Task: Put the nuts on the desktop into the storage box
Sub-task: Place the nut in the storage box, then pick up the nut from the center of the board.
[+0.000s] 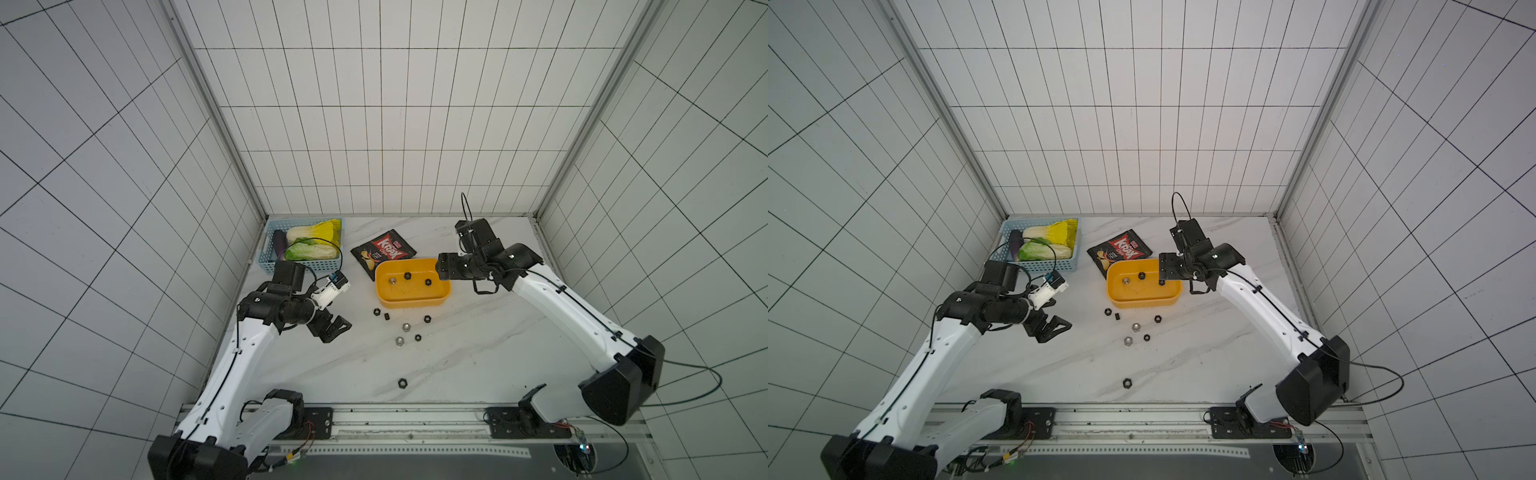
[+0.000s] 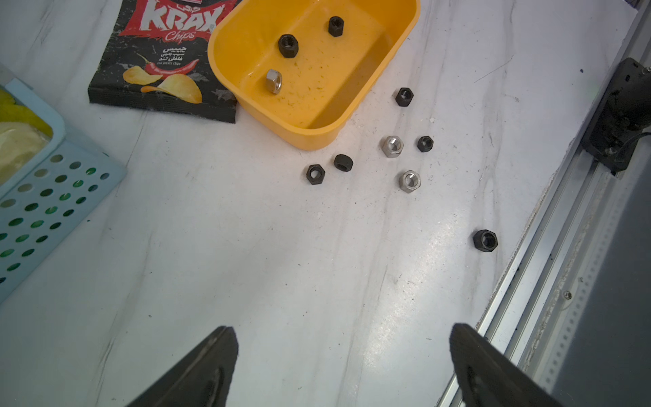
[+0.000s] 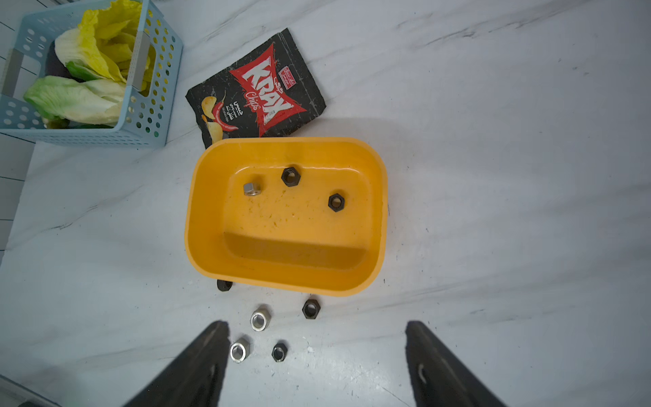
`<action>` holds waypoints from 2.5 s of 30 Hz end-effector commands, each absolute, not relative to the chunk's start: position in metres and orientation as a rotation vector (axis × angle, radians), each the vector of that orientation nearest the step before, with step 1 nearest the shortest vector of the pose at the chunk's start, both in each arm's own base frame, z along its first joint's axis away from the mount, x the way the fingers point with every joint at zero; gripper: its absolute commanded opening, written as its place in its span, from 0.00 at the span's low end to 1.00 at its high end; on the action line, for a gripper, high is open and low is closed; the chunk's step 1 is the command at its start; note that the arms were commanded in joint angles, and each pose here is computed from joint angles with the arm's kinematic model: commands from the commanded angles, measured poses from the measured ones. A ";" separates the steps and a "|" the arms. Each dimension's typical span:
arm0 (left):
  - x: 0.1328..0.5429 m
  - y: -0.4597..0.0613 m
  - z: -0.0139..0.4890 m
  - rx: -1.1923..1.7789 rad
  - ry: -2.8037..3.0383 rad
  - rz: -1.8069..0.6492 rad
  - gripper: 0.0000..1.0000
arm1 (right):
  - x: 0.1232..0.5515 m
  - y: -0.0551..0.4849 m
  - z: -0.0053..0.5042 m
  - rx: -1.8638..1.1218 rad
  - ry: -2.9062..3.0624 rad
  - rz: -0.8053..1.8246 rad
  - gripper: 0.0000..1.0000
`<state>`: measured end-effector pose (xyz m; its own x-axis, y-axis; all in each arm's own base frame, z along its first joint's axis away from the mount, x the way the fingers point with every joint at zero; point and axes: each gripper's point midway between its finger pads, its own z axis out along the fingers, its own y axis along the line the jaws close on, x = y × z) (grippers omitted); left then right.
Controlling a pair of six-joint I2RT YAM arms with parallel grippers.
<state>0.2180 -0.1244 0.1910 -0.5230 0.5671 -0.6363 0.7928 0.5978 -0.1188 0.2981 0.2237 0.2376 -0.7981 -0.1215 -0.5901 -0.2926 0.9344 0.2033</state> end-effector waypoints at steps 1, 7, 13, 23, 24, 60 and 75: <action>0.224 -0.143 0.205 1.149 2.190 -0.569 0.98 | 0.262 0.209 0.231 -0.348 2.528 0.390 0.98; 0.209 -0.179 0.194 1.343 2.160 -0.624 0.98 | 0.220 0.189 0.216 -0.404 2.573 0.428 1.00; 0.187 -0.212 0.172 1.580 2.130 -0.665 0.98 | 0.200 0.165 0.195 -0.425 2.624 0.344 0.99; 0.145 -0.251 0.144 1.947 1.959 -0.799 0.98 | 0.174 0.151 0.176 -0.361 2.696 0.373 0.99; 0.142 -0.254 0.142 1.978 1.934 -0.813 0.98 | 0.174 0.148 0.173 -0.354 2.697 0.357 1.00; 0.102 -0.292 0.030 2.542 1.339 -0.497 0.73 | 0.168 0.124 0.159 -0.283 2.743 0.218 1.00; 0.103 -0.291 0.007 2.593 1.455 -0.380 0.52 | 0.169 0.122 0.158 -0.294 2.740 0.193 1.00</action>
